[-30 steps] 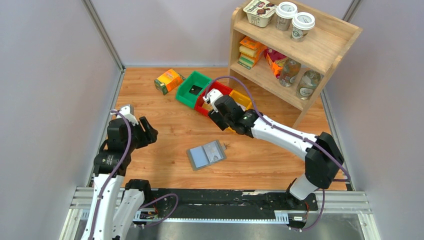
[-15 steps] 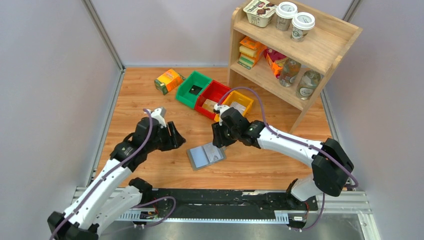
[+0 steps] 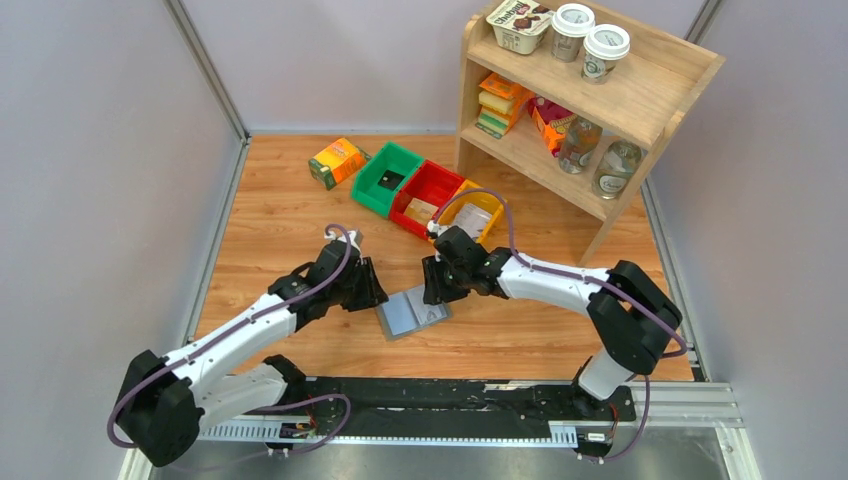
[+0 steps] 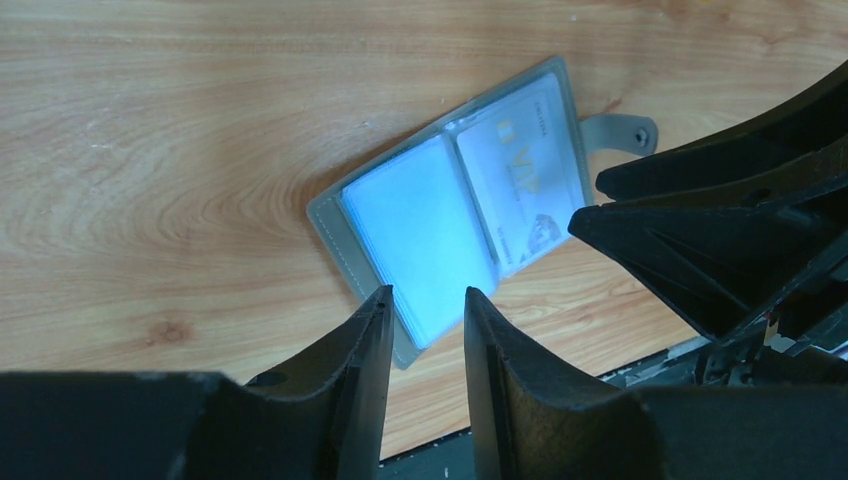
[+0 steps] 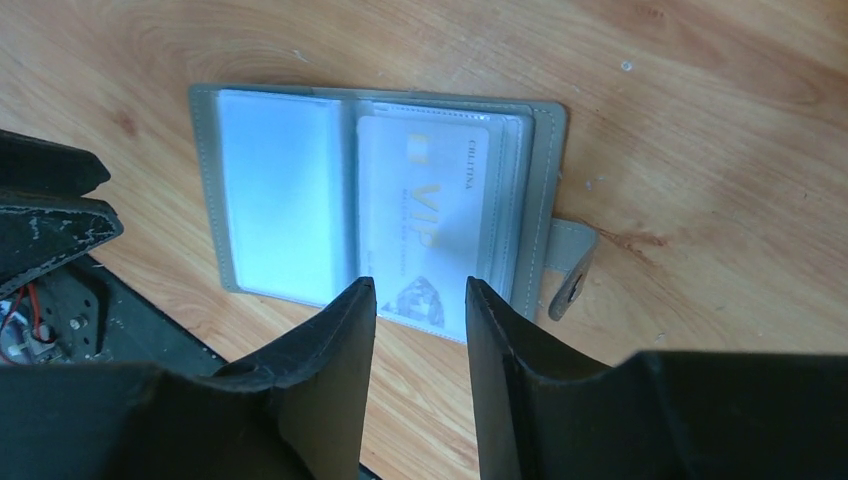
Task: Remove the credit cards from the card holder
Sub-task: Place the credit card in the storage box, then remove the credit card from the card holder.
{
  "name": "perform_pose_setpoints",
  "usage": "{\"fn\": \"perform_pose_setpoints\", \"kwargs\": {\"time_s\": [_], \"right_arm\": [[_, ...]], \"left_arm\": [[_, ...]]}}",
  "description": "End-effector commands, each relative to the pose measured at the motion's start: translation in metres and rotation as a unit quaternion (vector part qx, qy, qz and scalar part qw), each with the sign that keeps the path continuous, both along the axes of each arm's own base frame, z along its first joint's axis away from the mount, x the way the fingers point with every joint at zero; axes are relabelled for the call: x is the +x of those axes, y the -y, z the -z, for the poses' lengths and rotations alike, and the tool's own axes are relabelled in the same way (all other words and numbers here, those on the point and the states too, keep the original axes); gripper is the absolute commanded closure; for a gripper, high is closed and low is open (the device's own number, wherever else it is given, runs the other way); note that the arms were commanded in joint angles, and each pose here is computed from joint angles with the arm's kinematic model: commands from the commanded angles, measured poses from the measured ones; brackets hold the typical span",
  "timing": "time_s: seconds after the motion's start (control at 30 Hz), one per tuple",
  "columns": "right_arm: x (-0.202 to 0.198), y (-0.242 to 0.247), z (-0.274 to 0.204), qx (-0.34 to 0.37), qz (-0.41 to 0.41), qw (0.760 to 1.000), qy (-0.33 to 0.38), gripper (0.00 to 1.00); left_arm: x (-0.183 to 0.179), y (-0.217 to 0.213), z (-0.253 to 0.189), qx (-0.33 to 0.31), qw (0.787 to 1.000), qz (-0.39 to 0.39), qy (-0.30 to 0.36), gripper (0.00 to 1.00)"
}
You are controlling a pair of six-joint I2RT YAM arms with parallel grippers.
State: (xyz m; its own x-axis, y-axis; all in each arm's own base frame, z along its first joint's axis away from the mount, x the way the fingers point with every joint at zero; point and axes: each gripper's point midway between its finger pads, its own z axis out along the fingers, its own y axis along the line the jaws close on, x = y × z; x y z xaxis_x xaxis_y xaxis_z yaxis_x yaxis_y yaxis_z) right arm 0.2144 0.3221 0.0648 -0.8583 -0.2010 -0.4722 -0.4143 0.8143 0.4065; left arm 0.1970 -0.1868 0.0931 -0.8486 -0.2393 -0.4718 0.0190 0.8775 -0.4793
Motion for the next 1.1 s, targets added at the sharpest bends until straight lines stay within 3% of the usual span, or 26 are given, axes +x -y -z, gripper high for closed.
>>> {"fn": "perform_pose_setpoints", "kwargs": {"time_s": [0.0,0.4,0.77,1.07], "right_arm": [[0.003,-0.005,0.011,0.000,0.011,1.000,-0.005,0.59],[-0.001,-0.001,0.028,-0.023,0.008,0.999,-0.027,0.59],[-0.009,-0.017,0.016,0.025,-0.019,0.999,-0.038,0.59],[-0.011,-0.030,-0.003,0.070,-0.035,0.996,-0.033,0.60]], "left_arm": [[0.006,0.015,0.004,-0.030,1.000,-0.001,-0.002,0.61],[-0.006,0.016,0.056,-0.020,0.997,-0.015,-0.074,0.65],[-0.013,0.013,0.073,-0.015,0.995,-0.028,-0.099,0.76],[-0.012,0.013,0.073,-0.016,0.995,-0.030,-0.096,0.77]]}}
